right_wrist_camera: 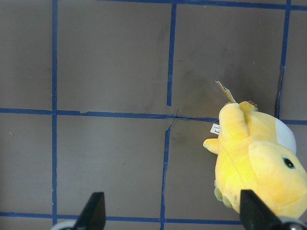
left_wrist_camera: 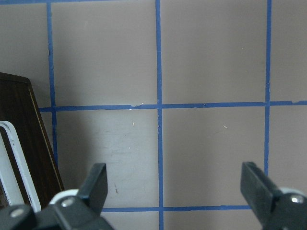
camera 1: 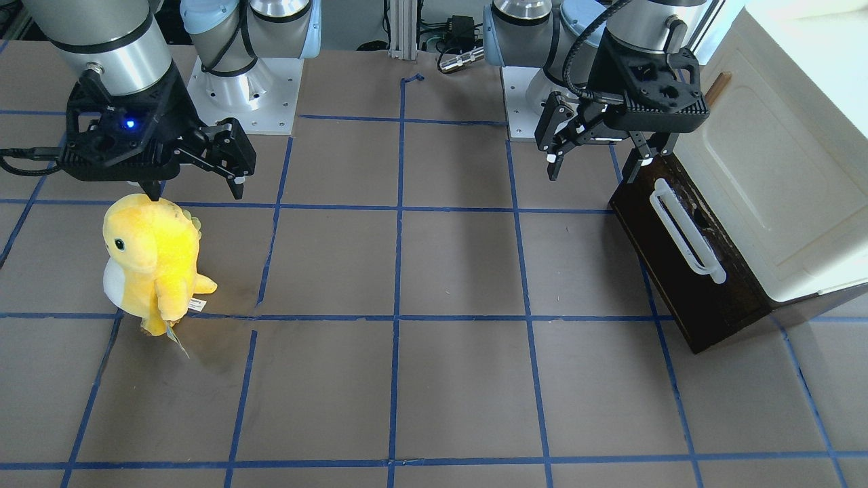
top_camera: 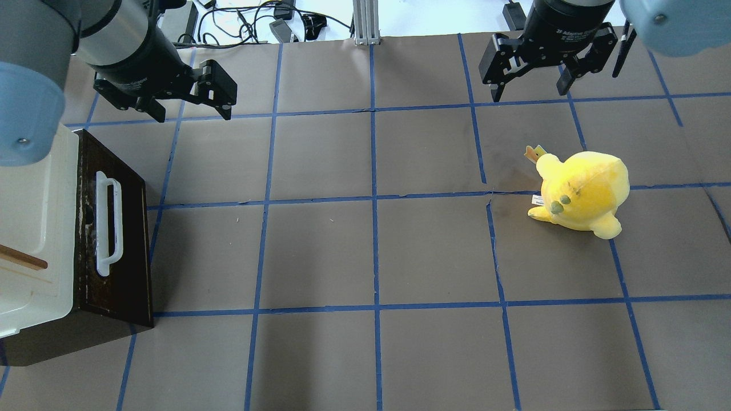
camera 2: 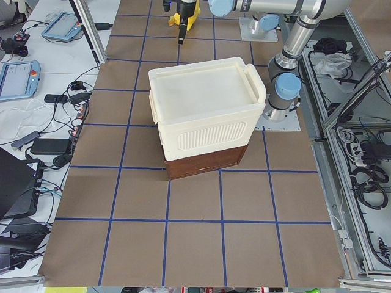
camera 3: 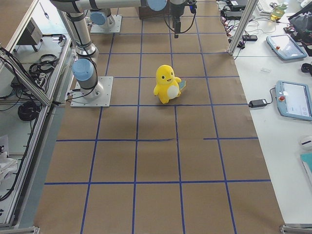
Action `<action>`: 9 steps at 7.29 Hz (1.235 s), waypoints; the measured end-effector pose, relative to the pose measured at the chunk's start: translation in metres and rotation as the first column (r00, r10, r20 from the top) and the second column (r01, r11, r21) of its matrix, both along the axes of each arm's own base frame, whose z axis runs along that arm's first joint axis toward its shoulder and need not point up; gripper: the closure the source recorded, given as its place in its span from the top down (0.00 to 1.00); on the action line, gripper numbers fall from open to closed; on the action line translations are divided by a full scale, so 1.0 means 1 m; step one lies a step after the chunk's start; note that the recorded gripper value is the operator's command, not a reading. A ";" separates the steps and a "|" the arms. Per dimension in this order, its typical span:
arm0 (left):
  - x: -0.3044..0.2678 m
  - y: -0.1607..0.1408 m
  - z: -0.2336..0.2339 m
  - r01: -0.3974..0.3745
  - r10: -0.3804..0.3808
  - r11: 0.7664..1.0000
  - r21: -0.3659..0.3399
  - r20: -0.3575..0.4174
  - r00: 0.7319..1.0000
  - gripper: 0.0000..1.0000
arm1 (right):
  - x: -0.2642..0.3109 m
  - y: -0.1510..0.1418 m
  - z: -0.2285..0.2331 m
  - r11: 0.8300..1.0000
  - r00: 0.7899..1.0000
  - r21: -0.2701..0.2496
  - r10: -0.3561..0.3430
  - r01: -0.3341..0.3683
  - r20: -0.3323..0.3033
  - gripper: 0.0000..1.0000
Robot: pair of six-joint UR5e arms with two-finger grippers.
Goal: Pull drawer sideways
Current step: 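Move the left gripper down toward the white handle of the wooden drawer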
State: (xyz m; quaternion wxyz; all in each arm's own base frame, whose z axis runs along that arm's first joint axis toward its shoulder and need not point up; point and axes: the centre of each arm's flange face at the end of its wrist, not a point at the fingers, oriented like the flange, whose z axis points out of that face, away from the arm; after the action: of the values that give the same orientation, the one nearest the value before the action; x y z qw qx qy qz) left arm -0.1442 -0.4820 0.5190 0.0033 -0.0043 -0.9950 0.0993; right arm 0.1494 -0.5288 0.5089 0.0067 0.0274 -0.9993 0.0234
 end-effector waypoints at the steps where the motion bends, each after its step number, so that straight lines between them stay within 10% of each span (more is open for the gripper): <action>1: 0.000 0.000 0.000 0.000 0.000 1.000 -0.001 -0.003 1.000 1.00 | 0.000 0.000 0.000 1.000 1.000 0.000 0.000 0.000 0.000 1.00; 9: -0.004 -0.012 -0.020 -0.024 0.024 0.999 0.022 -0.001 1.000 1.00 | 0.000 0.000 0.000 1.000 1.000 0.000 0.000 0.000 0.000 1.00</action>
State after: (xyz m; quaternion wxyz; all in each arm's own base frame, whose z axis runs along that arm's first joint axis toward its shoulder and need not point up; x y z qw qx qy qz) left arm -0.1479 -0.4940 0.4987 0.0027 0.0076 -0.9961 0.0883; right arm 0.1494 -0.5288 0.5090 0.0067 0.0274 -0.9993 0.0234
